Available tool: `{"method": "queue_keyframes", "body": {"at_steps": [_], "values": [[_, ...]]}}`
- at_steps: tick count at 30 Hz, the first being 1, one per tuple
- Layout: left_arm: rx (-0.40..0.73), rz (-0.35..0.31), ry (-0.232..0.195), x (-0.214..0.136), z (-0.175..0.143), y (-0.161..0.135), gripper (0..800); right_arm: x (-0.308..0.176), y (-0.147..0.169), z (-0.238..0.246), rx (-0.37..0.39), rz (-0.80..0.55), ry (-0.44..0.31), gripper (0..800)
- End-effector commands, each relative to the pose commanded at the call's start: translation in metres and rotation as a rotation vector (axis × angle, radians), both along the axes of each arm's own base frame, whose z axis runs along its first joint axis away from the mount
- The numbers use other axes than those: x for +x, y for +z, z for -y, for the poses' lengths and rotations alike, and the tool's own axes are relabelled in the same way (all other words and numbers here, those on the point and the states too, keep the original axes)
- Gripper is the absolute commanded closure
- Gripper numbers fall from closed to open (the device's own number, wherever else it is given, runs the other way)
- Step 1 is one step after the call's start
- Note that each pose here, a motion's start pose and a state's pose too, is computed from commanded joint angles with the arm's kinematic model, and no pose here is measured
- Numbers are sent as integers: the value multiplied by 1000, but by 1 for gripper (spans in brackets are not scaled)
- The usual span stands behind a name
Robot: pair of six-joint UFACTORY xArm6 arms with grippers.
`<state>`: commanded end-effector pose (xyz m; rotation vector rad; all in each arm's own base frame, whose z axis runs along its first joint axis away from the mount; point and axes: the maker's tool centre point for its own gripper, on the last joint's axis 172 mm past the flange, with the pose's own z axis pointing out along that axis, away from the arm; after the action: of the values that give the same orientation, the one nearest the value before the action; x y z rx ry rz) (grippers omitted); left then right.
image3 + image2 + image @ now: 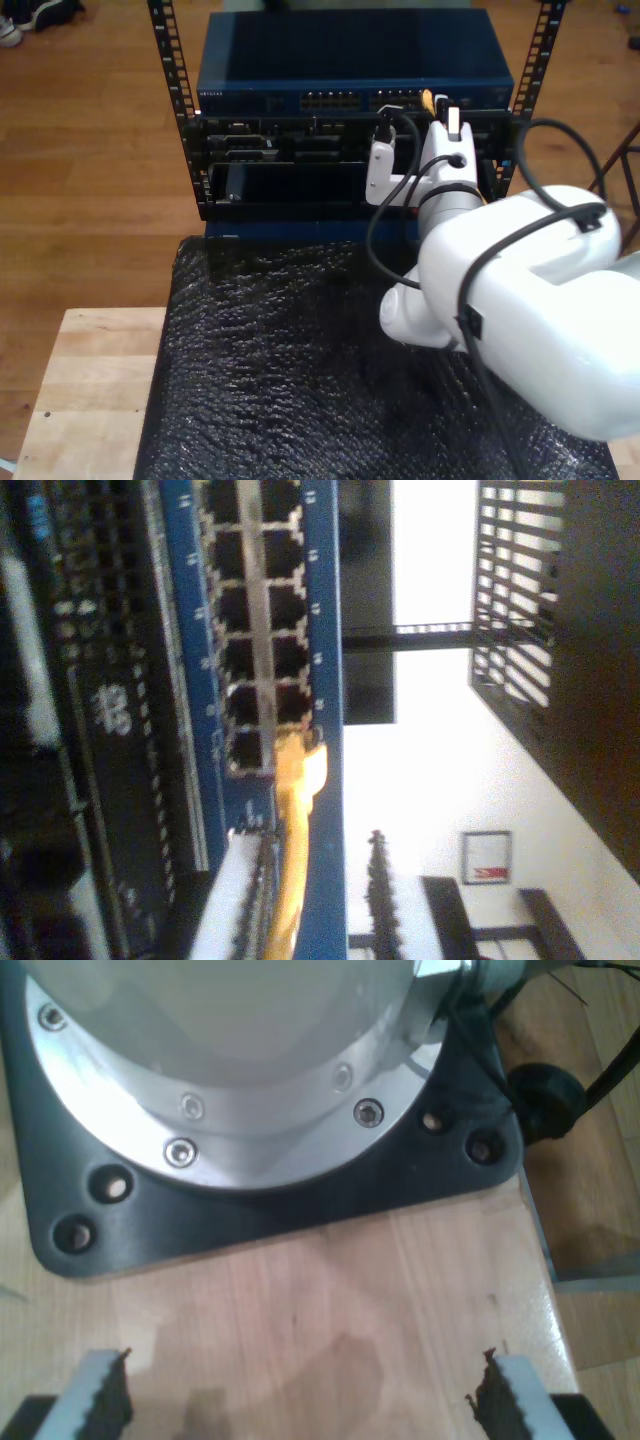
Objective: Grab the cable and plug it in
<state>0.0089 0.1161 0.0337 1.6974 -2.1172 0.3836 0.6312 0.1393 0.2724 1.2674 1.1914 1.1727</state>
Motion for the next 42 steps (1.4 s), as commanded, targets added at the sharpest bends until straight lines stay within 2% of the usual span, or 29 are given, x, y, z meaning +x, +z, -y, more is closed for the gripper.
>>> {"method": "queue_keyframes", "body": {"at_steps": [4, 11, 15, 18, 22, 28, 31, 36, 42], "values": [[0, 0, 0, 0, 0, 0, 0, -7, 5, 1, 11, -52, 19, 424], [-2, 0, 0, 0, 0, 0, 0, -22, 9, 3, 32, -146, 50, 387], [0, 0, 0, 0, 0, 0, 0, -28, 8, 4, 49, -213, 68, 311], [0, 0, 0, 0, 0, 0, 0, -26, 1, 20, 73, -301, 66, 221], [0, 0, 0, 0, 0, 0, 0, -31, -6, 39, 91, -395, 70, 168], [0, 0, 0, 0, 0, 0, 0, -33, 5, 86, 84, -484, 61, 62], [0, 0, 0, 0, 0, 0, 0, -43, 7, 113, 78, -533, 46, 52], [0, 0, 0, 0, 0, 0, 0, -68, 6, 160, -3, -624, 36, 41], [-2, 0, 0, 0, 0, 0, 0, -108, 5, 229, -56, -754, -1, 17]]}}
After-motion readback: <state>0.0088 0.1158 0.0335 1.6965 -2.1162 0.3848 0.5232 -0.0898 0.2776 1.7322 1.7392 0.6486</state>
